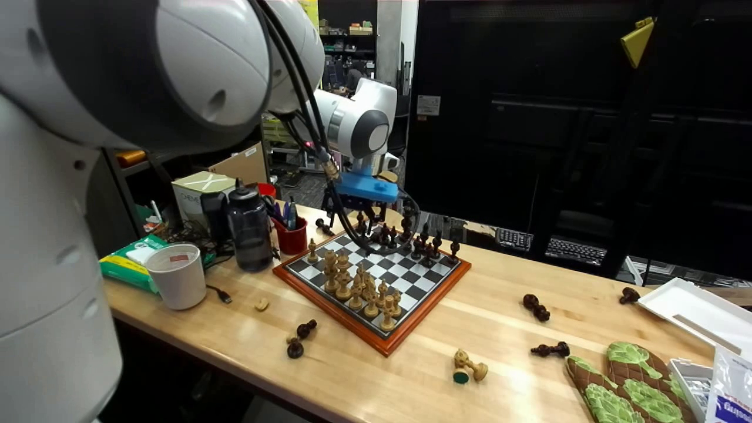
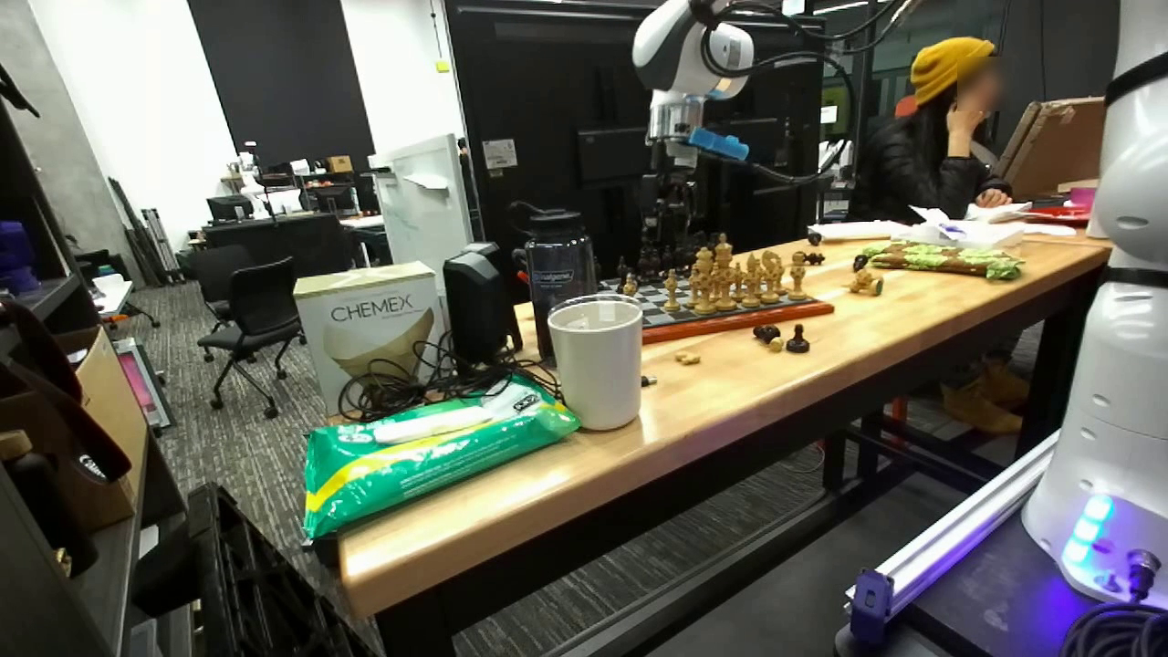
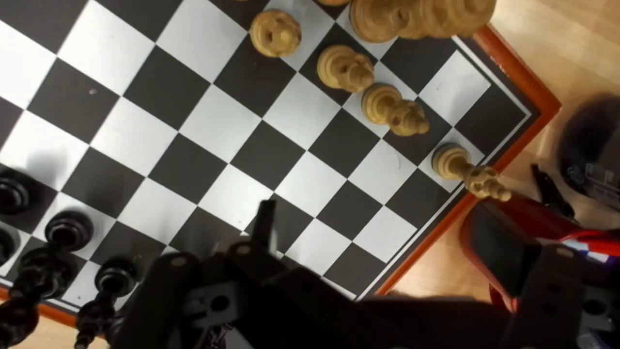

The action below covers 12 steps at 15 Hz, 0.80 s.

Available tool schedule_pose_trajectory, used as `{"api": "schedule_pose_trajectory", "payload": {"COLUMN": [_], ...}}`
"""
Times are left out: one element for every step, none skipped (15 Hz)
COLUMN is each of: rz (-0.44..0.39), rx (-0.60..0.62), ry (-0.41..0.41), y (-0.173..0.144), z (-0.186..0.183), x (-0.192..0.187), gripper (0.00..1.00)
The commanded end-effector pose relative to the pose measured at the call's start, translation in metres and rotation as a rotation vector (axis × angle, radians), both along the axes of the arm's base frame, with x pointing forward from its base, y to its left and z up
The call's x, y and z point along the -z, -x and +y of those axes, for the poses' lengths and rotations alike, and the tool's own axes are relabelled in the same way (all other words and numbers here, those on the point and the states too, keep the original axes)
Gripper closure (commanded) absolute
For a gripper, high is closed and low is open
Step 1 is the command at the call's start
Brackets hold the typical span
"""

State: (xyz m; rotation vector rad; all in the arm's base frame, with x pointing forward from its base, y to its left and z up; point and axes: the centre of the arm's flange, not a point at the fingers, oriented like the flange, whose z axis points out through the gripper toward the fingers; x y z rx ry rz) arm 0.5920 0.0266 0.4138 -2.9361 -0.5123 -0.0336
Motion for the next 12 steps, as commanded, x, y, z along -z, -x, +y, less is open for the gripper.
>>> {"api": "schedule_pose_trajectory", "payload": {"rz": [-0.010, -0.014, -0.016, -0.019, -0.019, -0.022, -0.026, -0.029, -0.031, -0.018, -0.019, -0.017], "rx": [0.089, 0.112, 0.139, 0.166, 0.189, 0.210, 0.232, 0.259, 0.275, 0.237, 0.241, 0.238], "ry": [0.038, 0.049, 0.063, 0.079, 0.090, 0.106, 0.124, 0.141, 0.155, 0.142, 0.132, 0.131], "y": [-0.032, -0.036, -0.040, -0.044, -0.047, -0.050, -0.052, -0.054, -0.054, -0.050, -0.048, -0.048], "z": [0.009, 0.009, 0.010, 0.010, 0.010, 0.010, 0.010, 0.011, 0.011, 0.012, 0.006, 0.008], "x": [0.007, 0.010, 0.013, 0.016, 0.019, 0.021, 0.024, 0.026, 0.028, 0.025, 0.031, 0.032], "gripper": [0.00, 0.00, 0.00, 0.00, 0.00, 0.00, 0.00, 0.00, 0.00, 0.00, 0.00, 0.00]}}
